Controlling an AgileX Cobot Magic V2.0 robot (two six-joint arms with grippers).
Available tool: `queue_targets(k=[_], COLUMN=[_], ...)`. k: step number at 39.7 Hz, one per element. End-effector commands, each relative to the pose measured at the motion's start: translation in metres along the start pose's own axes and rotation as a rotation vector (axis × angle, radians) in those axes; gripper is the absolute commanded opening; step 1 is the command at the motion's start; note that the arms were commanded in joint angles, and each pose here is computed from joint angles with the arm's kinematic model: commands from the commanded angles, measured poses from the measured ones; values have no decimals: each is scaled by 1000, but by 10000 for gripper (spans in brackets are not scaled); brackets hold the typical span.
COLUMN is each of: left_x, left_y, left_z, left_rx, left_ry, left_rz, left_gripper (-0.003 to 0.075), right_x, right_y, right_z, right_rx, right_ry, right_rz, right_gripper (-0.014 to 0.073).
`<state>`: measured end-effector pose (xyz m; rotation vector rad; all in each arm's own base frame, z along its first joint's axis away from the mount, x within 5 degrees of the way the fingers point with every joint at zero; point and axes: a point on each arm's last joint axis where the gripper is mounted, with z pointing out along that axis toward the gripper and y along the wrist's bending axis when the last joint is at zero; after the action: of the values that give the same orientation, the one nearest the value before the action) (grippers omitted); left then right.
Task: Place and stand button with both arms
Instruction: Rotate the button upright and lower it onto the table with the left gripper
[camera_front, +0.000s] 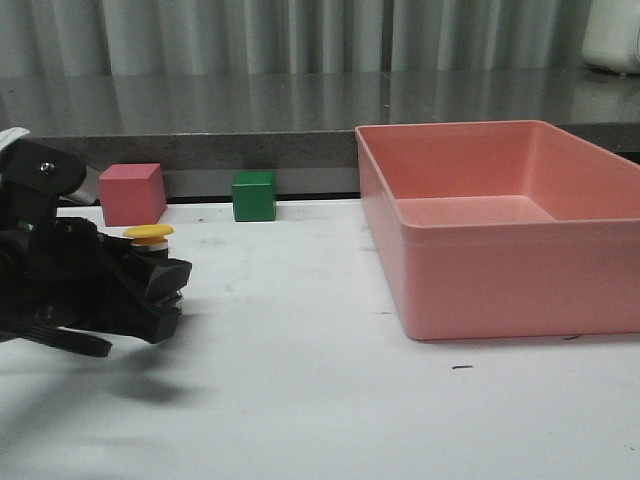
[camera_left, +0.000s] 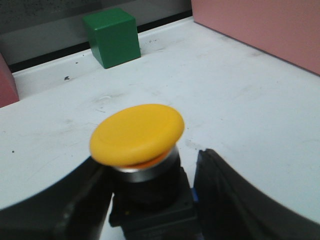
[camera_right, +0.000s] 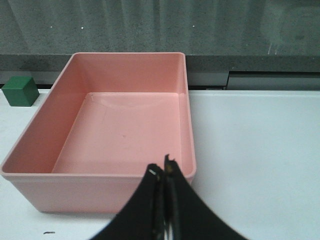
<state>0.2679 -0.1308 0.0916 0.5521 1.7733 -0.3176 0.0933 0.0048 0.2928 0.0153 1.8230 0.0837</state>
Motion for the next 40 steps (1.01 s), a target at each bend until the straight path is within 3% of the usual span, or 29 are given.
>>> queue_targets(k=[1, 21, 40], left_x=[-26, -26, -93], left_y=[3, 3, 4], left_z=[-6, -12, -48], left_rx=[-29, -29, -31], left_ry=[-209, -215, -233], left_rz=[1, 0, 6], left_gripper=[332, 497, 498], right_x=[-16, -16, -16], right_y=[0, 0, 0], right_z=[-3, -3, -3], right_rx=[2, 2, 2], right_ry=[-108, -108, -108], right_rz=[-21, -21, -21], right_gripper=[-69, -69, -69])
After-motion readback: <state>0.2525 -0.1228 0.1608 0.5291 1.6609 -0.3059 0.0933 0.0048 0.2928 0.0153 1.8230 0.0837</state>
